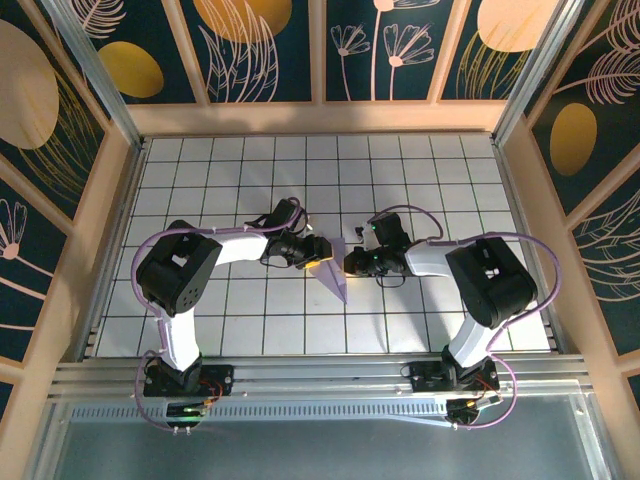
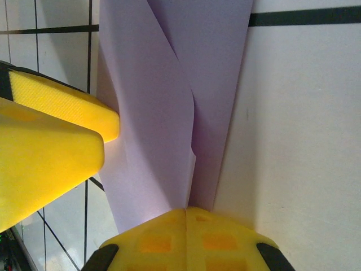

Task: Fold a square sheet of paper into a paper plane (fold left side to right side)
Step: Fourth fold the wing at the center of the table.

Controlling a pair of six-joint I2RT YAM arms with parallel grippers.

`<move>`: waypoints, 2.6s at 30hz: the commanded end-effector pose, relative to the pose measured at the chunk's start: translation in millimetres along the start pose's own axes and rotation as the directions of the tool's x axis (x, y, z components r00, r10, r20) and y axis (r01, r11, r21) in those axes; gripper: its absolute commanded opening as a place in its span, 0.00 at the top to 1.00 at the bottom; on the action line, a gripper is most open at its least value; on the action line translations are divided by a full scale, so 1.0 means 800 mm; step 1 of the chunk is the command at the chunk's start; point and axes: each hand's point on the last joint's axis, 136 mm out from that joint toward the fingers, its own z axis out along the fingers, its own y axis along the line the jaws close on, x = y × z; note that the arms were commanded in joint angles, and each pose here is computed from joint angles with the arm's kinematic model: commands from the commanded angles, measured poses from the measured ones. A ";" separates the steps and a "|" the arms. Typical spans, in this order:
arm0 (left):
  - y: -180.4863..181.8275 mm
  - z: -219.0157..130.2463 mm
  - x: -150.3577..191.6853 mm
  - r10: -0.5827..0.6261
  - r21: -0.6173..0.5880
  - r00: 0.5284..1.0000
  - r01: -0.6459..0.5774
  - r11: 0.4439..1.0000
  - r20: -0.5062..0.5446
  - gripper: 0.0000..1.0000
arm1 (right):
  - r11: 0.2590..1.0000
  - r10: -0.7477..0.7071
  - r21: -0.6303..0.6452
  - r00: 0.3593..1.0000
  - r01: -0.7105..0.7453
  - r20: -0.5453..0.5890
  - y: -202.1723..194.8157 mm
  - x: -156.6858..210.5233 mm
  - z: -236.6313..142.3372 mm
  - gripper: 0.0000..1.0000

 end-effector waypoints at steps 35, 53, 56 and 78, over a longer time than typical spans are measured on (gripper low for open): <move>-0.056 -0.030 -0.009 0.104 0.120 0.993 -0.109 0.987 0.052 0.90 | 0.982 0.061 0.184 0.995 -0.045 -0.081 -0.060 0.034 0.011 1.00; -0.007 0.021 -0.002 0.060 0.003 0.998 -0.060 0.998 -0.017 0.97 | 0.975 0.059 0.221 0.994 -0.037 -0.093 -0.065 0.037 0.011 1.00; 0.002 0.024 0.001 0.052 -0.011 0.998 -0.052 0.999 -0.024 0.97 | 0.974 0.058 0.224 0.994 -0.036 -0.096 -0.066 0.037 0.012 1.00; 0.050 0.032 0.016 0.007 -0.132 0.999 -0.011 0.991 -0.033 0.99 | 0.981 0.056 0.190 0.995 -0.038 -0.087 -0.055 0.031 0.010 1.00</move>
